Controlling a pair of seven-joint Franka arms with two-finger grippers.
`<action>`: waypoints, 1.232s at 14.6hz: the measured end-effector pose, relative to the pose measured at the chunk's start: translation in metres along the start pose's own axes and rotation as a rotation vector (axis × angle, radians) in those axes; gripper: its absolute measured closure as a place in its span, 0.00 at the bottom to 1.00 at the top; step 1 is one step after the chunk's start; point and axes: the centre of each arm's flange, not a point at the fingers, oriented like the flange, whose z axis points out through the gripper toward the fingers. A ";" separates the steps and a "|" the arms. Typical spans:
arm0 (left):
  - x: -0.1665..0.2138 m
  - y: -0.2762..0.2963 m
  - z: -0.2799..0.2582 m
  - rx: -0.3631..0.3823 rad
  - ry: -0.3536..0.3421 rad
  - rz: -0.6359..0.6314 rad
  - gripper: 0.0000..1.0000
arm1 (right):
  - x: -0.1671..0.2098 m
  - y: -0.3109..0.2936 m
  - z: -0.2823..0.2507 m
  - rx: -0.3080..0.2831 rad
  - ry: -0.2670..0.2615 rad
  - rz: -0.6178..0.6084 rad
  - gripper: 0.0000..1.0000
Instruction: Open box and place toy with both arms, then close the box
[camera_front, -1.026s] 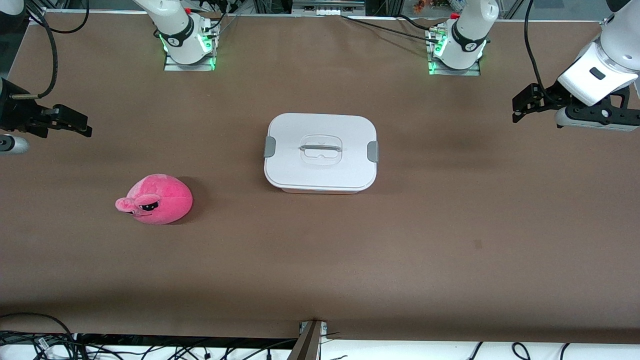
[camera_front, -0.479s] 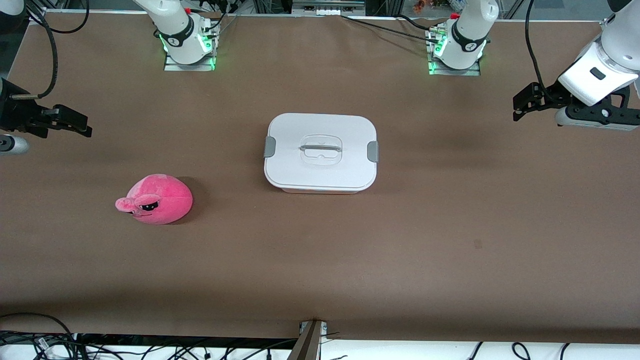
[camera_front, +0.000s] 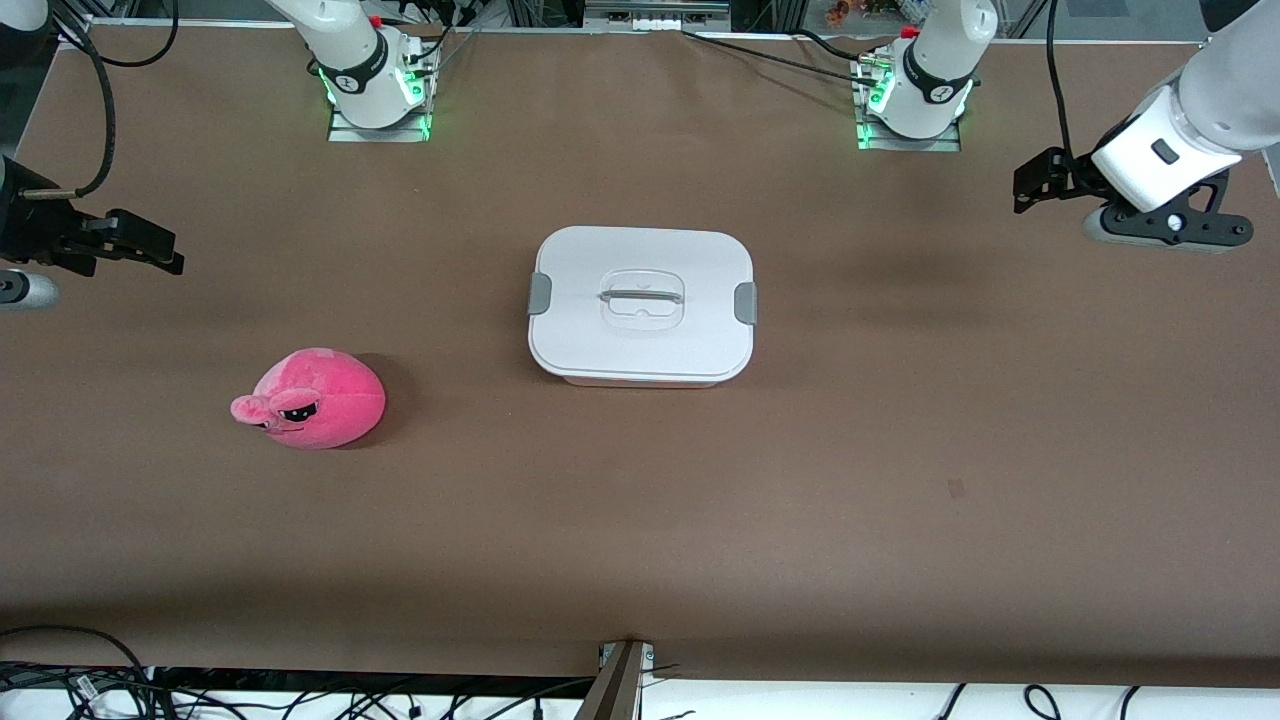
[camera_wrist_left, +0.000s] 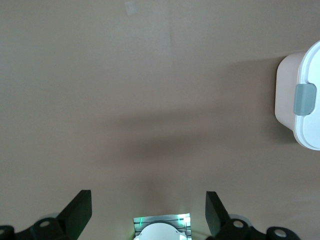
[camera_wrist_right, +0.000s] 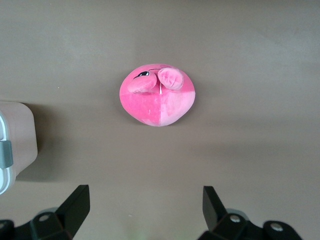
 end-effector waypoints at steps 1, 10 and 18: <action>0.003 0.005 0.003 0.001 -0.007 0.028 0.00 | 0.000 0.000 0.000 0.000 0.000 0.000 0.00; 0.065 0.140 0.051 -0.046 -0.063 0.489 0.00 | 0.037 0.006 0.063 -0.022 -0.074 0.006 0.00; 0.085 0.293 0.100 -0.055 0.106 0.815 0.00 | 0.098 0.008 0.207 -0.022 -0.163 0.003 0.00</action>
